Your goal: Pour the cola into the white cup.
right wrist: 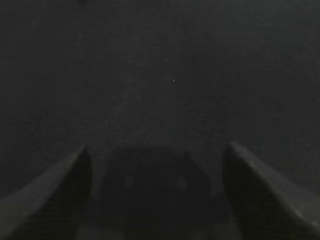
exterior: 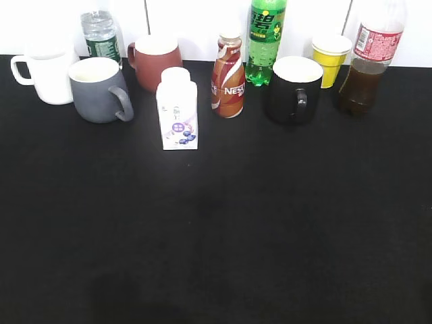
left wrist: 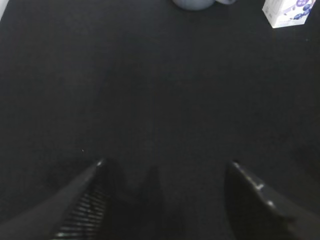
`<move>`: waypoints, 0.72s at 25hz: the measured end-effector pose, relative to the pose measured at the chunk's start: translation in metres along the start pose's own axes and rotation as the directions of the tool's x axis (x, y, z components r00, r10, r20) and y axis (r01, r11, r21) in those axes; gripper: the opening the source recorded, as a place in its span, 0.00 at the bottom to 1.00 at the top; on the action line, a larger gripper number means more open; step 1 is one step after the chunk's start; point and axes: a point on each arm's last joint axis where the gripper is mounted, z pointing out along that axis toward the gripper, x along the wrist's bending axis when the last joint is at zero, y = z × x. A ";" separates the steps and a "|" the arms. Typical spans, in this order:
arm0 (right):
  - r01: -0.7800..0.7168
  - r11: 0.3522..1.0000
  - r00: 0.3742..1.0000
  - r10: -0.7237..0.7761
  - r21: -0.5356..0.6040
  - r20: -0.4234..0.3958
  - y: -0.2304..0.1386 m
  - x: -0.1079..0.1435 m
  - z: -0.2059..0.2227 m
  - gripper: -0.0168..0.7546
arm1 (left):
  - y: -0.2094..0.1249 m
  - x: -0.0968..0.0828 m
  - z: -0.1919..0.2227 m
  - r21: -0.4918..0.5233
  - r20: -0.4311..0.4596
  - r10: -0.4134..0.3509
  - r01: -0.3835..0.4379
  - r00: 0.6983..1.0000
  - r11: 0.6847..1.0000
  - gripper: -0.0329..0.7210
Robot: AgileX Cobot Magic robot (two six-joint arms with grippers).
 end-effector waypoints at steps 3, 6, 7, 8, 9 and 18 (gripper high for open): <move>-0.030 1.000 0.999 0.030 -0.001 0.025 0.000 -0.002 0.000 0.84 | -0.002 0.000 0.006 -0.008 0.000 0.000 0.000 1.000 1.000 0.78; -0.035 0.999 0.999 0.035 -0.001 0.026 0.000 -0.002 0.000 0.80 | -0.002 0.000 0.006 -0.011 0.000 0.000 0.000 1.000 1.000 0.78; -0.035 0.999 0.999 0.035 -0.001 0.026 0.000 -0.002 0.000 0.77 | -0.002 0.000 0.006 -0.011 0.000 0.000 0.000 1.000 1.000 0.78; -0.036 0.999 0.999 0.036 -0.001 0.026 0.000 -0.002 0.000 0.74 | -0.002 0.000 0.006 -0.011 0.000 0.000 0.000 1.000 1.000 0.79; -0.036 0.999 0.999 0.036 -0.001 0.026 0.000 -0.002 0.000 0.71 | -0.002 0.000 0.006 -0.011 0.000 0.000 0.000 1.000 1.000 0.78; -0.096 0.994 0.987 0.101 -0.048 0.126 -0.003 -0.003 -0.005 0.67 | -0.011 0.000 -0.008 -0.122 0.001 0.000 0.000 1.000 0.993 0.74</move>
